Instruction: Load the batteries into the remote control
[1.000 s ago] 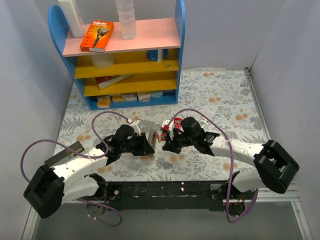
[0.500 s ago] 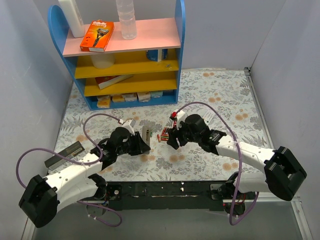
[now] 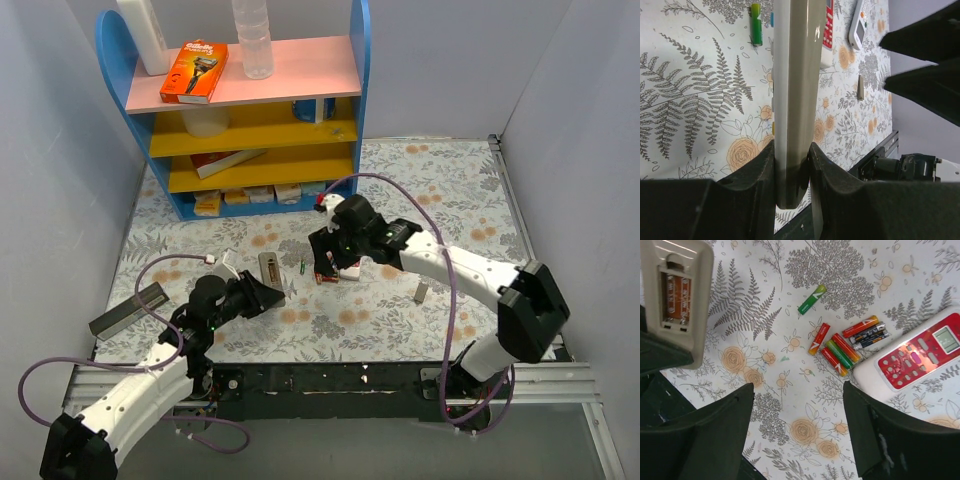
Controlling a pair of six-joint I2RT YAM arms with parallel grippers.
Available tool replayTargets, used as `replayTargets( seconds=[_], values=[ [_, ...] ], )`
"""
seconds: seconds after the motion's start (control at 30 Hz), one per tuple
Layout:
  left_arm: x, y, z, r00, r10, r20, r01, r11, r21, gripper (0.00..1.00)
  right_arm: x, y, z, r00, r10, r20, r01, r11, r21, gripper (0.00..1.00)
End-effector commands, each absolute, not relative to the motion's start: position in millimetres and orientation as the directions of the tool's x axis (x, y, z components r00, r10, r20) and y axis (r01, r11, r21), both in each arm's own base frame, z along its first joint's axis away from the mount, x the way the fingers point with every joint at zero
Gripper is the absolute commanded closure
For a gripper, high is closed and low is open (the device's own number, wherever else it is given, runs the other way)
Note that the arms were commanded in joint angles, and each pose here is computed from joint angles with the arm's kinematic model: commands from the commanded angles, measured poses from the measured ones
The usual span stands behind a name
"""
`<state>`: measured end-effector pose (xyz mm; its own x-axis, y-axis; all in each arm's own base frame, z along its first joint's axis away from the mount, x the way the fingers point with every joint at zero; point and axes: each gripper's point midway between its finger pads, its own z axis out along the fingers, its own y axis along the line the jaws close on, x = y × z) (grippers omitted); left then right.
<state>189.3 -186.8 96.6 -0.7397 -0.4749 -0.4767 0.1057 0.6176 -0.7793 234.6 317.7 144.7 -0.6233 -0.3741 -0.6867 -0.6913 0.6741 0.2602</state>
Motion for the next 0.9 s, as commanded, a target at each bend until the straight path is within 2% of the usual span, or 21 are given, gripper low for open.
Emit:
replayTargets(
  seconds=[0.0,0.23,0.3,0.5,0.7,0.87],
  values=[
    [188,-194,119,-0.715,-0.508,-0.480,0.179,0.530,-0.829,1.00,224,323,120,-0.738,-0.427,-0.522,-0.607,0.758,0.238,0.25],
    [184,-192,120,-0.689,-0.520,-0.505,0.230,0.504,-0.832,1.00,226,347,97,-0.812,-0.393,-0.431,-0.520,0.823,0.230,0.41],
    [185,-191,117,-0.690,-0.519,-0.504,0.219,0.514,-0.829,1.00,229,355,91,-0.821,-0.387,-0.421,-0.508,0.832,0.226,0.48],
    [185,-193,117,-0.698,-0.501,-0.511,0.229,0.521,-0.822,1.00,243,359,74,-0.829,-0.389,-0.401,-0.480,0.864,0.155,0.60],
    [186,-193,119,-0.691,-0.493,-0.529,0.248,0.525,-0.814,1.00,258,363,64,-0.833,-0.377,-0.405,-0.451,0.887,0.103,0.65],
    [187,-192,122,-0.681,-0.490,-0.544,0.262,0.531,-0.806,1.00,271,366,61,-0.832,-0.369,-0.414,-0.428,0.902,0.055,0.66]
  ],
)
